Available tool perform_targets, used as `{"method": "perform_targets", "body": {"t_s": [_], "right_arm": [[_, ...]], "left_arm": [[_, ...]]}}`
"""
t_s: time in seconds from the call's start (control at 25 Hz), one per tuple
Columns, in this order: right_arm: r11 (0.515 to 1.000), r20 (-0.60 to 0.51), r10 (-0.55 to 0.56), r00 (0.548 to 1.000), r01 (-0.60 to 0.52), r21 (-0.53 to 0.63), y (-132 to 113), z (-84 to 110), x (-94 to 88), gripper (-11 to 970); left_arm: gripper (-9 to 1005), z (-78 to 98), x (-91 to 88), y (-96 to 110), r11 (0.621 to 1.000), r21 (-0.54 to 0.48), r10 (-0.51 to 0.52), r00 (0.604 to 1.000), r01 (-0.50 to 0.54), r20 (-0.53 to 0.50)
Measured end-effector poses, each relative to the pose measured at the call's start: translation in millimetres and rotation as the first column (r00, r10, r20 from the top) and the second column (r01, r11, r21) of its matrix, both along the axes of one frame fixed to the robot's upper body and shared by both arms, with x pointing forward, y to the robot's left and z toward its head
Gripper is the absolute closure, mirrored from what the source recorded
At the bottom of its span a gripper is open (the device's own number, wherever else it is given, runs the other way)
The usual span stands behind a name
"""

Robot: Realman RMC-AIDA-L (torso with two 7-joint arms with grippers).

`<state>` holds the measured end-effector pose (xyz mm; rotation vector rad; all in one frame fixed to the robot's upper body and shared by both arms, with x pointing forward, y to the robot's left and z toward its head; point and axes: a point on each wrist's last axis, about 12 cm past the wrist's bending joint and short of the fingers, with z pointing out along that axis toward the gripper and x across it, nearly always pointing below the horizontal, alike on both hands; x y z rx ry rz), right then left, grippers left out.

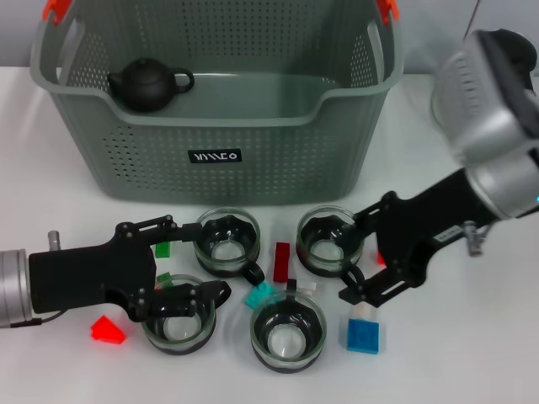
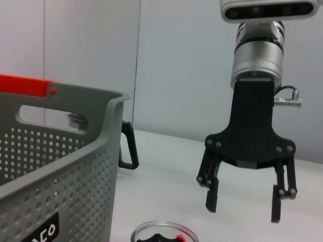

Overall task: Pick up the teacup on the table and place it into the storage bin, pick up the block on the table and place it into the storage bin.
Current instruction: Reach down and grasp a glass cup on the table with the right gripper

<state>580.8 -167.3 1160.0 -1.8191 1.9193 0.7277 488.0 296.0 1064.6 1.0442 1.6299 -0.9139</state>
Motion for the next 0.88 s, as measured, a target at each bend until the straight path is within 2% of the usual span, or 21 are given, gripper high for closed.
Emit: {"method": "perform_targets", "body": {"t_s": [0.12,0.4,0.56,0.76,0.88], "right_arm": [[0.999,0.024,0.030,0.999,-0.029,-0.044,13.1,-0.6,1.2,174],[0.987,0.098,0.093,0.991,-0.079,-0.140,31.0,-6.5,2.9,180],[0.987,0.137,0.088,0.987,-0.068,-0.145,34.6,-6.4,6.3,201],[0.985,0.166,0.087,0.982,-0.060,-0.160,38.2,-11.7,7.8,290],[0.983,0.176,0.083,0.981,-0.052,-0.178,41.8,-19.0,6.9,290]], "left_arm": [[155,-1.3,-1.9,1.4,1.000,-0.003,0.007,1.000,-0.007,-0.004],[155,-2.7,-3.9,2.7,1.000,-0.002,0.014,1.000,-0.014,-0.006],[154,-3.2,-4.3,2.0,1.000,-0.005,0.014,1.000,-0.014,-0.008],[155,-4.1,-5.2,2.3,0.999,-0.016,0.027,1.000,-0.027,-0.011],[155,-5.0,-6.8,4.3,0.999,-0.019,0.041,0.999,-0.041,-0.012]]}}
